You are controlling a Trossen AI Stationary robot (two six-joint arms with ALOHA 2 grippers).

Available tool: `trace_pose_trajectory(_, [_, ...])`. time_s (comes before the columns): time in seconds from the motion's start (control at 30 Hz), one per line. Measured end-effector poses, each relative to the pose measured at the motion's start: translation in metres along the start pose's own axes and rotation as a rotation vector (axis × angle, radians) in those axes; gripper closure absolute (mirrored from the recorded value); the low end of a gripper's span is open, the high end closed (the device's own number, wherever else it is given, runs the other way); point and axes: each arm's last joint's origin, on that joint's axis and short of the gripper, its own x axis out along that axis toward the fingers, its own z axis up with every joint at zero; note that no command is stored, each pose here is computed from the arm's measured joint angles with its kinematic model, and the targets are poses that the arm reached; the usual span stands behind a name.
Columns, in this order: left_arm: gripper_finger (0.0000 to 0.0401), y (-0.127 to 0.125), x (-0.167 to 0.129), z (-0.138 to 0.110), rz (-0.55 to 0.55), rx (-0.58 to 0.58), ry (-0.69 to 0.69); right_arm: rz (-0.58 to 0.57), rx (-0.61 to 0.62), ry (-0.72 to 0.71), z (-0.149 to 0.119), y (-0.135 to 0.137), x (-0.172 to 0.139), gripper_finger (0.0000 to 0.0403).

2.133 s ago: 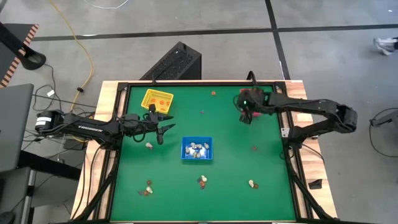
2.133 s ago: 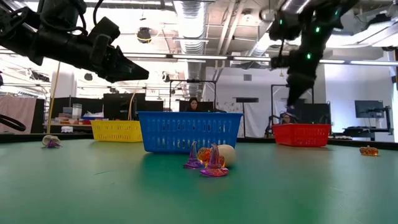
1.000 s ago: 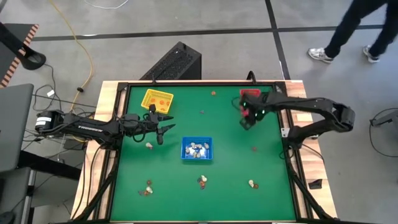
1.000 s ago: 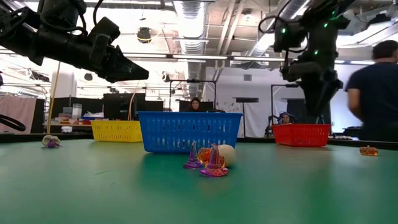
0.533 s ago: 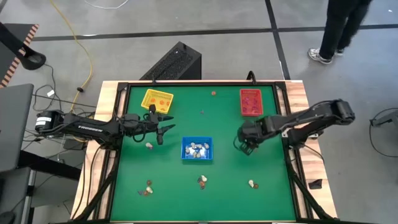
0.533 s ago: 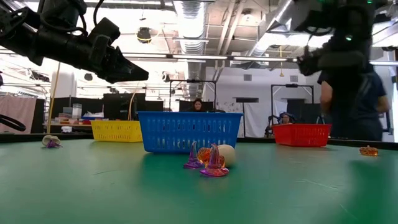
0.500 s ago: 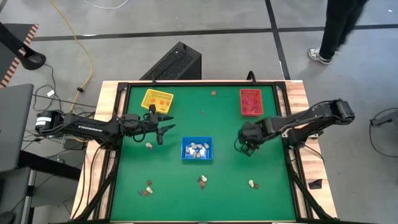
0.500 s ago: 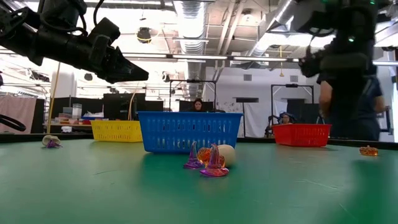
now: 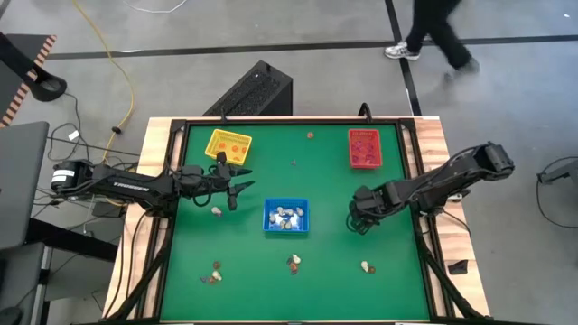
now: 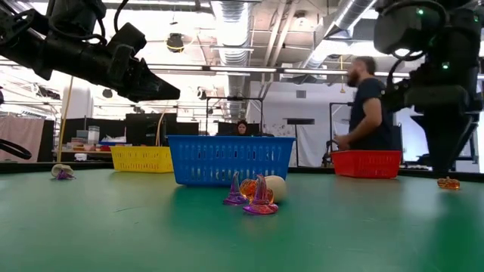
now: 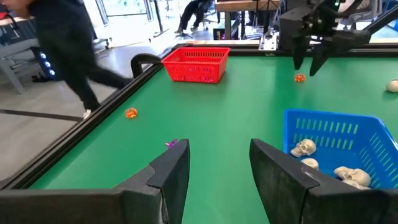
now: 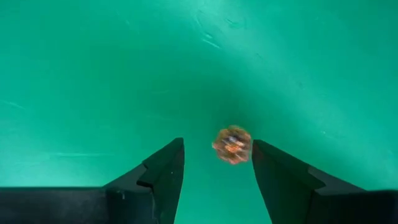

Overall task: Sort Halloween decoration
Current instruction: Put the orange pumpkin toy into the yellow bin

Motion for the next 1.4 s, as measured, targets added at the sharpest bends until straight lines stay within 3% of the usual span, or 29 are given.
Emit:
trace_pose_trajectory(0.6, [0.0244, 0.000, 0.000, 0.000, 0.000, -0.004, -0.002, -0.007, 0.045, 0.005, -0.009, -0.009, 0.019, 0.0186])
trace_pose_trajectory(0.93, [0.0244, 0.000, 0.000, 0.000, -0.001, -0.009, -0.002, 0.056, 0.048, -0.010, -0.012, -0.010, 0.031, 0.0188])
trace_pose_trajectory(1.4, [0.0244, 0.000, 0.000, 0.000, 0.000, -0.017, -0.002, 0.059, 0.020, 0.009, -0.011, -0.008, 0.027, 0.0283])
